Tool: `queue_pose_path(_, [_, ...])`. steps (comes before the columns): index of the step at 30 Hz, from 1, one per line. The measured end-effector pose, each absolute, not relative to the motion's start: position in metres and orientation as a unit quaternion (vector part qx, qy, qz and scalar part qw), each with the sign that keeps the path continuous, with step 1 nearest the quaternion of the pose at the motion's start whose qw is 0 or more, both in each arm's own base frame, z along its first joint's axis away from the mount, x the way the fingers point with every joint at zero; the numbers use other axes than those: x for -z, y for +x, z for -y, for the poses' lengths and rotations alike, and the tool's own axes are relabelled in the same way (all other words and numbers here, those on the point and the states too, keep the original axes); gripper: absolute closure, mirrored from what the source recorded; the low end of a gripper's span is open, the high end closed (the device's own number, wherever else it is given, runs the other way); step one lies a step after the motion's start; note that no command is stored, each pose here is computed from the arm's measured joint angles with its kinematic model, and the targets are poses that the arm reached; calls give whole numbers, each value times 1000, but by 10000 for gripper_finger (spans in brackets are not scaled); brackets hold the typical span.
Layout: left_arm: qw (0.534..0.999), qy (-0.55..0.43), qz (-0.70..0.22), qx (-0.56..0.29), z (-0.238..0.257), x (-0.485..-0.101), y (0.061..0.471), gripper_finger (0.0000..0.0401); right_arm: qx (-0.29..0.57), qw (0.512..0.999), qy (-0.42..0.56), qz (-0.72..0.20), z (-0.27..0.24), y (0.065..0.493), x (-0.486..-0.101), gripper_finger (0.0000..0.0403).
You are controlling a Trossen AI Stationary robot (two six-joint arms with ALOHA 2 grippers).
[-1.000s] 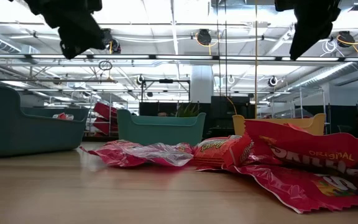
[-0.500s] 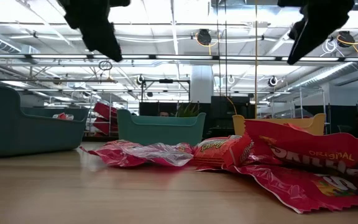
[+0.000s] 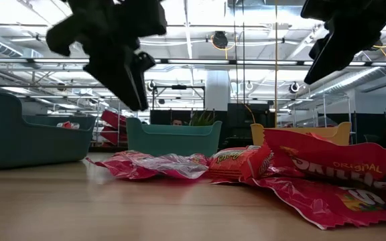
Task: Sort candy
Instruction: Put the orange chocolate into the blue bin
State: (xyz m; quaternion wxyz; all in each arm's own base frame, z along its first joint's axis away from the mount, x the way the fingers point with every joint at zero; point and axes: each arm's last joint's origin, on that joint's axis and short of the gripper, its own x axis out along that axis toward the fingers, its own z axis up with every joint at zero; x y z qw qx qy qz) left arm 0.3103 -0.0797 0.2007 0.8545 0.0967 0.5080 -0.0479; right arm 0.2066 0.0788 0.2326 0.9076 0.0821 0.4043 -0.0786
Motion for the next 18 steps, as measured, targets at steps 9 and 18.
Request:
queue_pose_path(9, [824, 125, -549, 62, 83, -164, 321, 285, 64, 909, 67, -406, -83, 205, -233, 259])
queue_pose_path(18, [797, 134, -587, 55, 82, -134, 328, 288, 61, 910, 61, -406, -83, 205, -233, 259])
